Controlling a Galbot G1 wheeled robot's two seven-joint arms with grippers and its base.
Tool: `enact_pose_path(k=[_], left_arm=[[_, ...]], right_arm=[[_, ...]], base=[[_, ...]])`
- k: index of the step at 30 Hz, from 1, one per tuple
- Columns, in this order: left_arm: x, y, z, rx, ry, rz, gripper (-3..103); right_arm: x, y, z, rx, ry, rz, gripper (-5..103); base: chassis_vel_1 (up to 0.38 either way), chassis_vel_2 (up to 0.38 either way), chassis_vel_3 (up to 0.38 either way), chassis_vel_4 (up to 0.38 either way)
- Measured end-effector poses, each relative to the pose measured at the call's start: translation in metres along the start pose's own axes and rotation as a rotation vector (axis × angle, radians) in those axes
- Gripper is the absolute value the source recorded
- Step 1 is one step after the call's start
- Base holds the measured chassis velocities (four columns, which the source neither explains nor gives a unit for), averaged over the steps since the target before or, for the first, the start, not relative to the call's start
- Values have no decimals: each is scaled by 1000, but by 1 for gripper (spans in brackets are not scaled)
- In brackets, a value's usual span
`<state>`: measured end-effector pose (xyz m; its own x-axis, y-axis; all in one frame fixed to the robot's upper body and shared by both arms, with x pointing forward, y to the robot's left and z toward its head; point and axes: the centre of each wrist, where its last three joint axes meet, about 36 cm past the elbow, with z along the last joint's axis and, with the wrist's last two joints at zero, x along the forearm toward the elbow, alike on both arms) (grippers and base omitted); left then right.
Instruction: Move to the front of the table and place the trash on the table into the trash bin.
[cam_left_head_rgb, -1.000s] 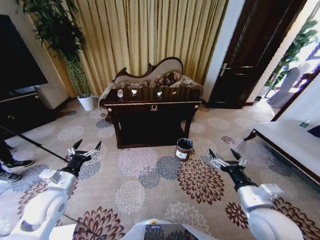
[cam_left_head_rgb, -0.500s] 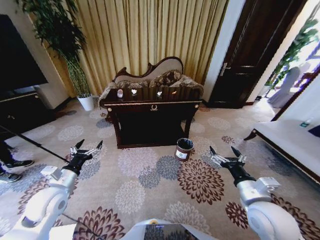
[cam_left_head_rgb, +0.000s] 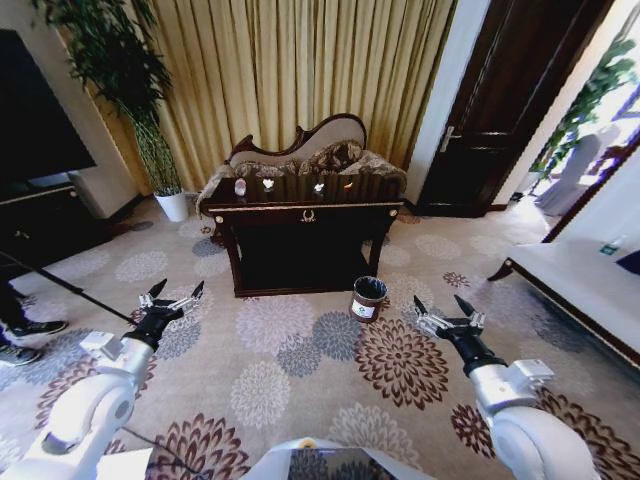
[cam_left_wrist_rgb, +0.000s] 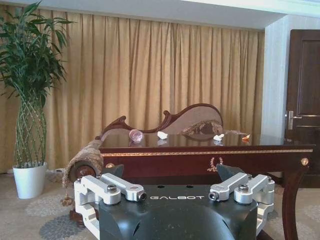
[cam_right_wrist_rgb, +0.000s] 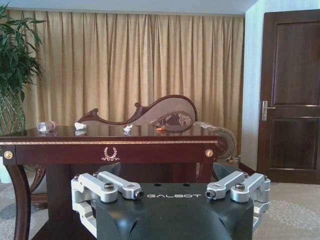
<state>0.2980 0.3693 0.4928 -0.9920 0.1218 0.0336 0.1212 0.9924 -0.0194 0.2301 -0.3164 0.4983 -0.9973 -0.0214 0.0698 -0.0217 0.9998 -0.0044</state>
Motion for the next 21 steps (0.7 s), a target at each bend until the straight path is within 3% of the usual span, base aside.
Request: enact_pose_path(k=[21], left_arm=[[1, 3, 9, -5, 5, 1, 100]], right_arm=[[4, 7, 7, 5, 11, -21, 100]], base=[[-196, 201, 190, -187]])
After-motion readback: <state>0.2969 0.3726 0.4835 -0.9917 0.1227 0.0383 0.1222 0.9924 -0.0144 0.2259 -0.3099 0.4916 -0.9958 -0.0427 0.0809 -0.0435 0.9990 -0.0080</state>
